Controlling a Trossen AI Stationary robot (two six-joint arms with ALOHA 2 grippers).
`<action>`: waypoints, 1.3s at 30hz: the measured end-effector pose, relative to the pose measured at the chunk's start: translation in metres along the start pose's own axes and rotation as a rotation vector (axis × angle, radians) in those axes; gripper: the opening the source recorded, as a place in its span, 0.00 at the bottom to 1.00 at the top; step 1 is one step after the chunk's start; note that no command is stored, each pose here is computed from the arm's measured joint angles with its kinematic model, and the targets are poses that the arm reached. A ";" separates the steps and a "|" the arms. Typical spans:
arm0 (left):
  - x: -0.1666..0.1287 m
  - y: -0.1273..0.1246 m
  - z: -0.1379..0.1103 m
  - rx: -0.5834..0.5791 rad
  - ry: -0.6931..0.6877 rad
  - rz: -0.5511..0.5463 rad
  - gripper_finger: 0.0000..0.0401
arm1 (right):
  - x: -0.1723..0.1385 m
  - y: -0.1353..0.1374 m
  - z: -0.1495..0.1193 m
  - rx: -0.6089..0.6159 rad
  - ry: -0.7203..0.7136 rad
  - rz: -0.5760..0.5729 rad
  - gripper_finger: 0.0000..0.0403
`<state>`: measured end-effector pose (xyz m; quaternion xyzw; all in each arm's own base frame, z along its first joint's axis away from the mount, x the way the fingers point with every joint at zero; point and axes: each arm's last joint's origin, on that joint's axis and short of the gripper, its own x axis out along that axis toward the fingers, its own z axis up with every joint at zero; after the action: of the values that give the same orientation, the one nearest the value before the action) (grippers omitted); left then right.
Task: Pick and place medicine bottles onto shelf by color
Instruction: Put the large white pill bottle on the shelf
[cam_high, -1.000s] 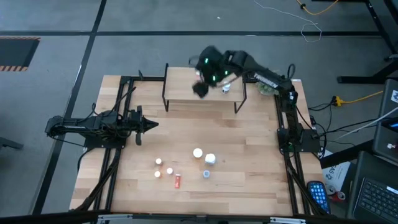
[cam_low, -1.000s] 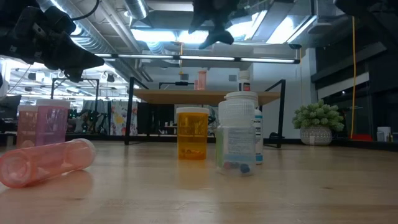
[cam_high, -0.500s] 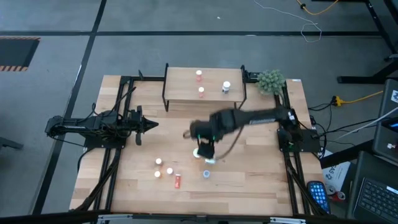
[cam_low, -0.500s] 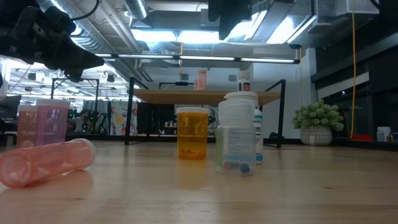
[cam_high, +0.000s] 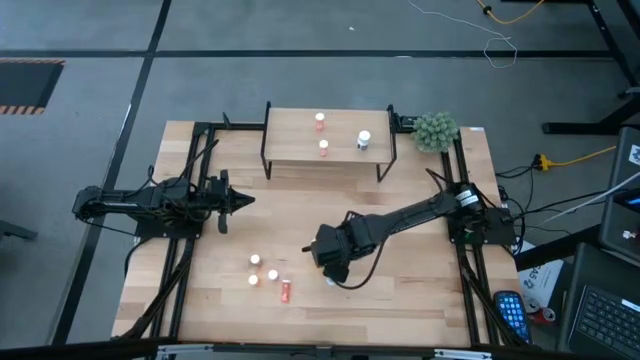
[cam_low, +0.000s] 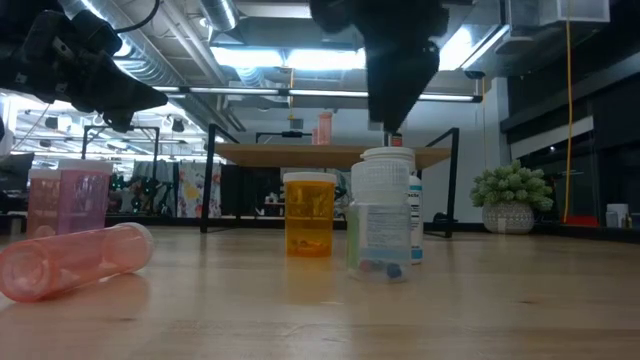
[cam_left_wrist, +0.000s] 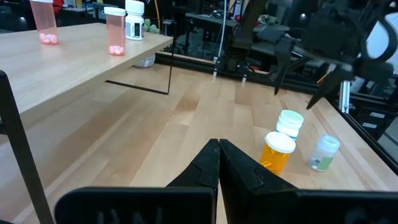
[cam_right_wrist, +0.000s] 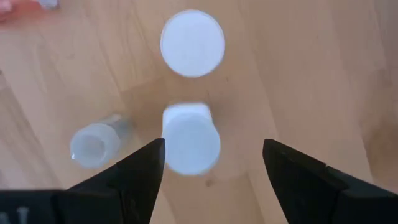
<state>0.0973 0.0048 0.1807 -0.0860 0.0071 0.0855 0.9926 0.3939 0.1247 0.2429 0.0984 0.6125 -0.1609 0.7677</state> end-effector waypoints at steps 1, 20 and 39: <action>0.000 0.000 0.000 0.000 0.000 0.000 0.00 | 0.003 0.000 0.000 0.001 -0.005 0.004 0.68; 0.000 0.000 0.000 0.001 0.000 0.000 0.00 | 0.045 0.002 -0.014 0.006 0.024 0.062 0.68; 0.000 0.000 0.000 0.002 0.000 0.000 0.00 | 0.047 0.004 -0.010 0.010 -0.013 0.069 0.68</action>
<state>0.0973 0.0049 0.1807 -0.0852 0.0071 0.0858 0.9926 0.3952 0.1262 0.1949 0.1222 0.6028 -0.1379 0.7764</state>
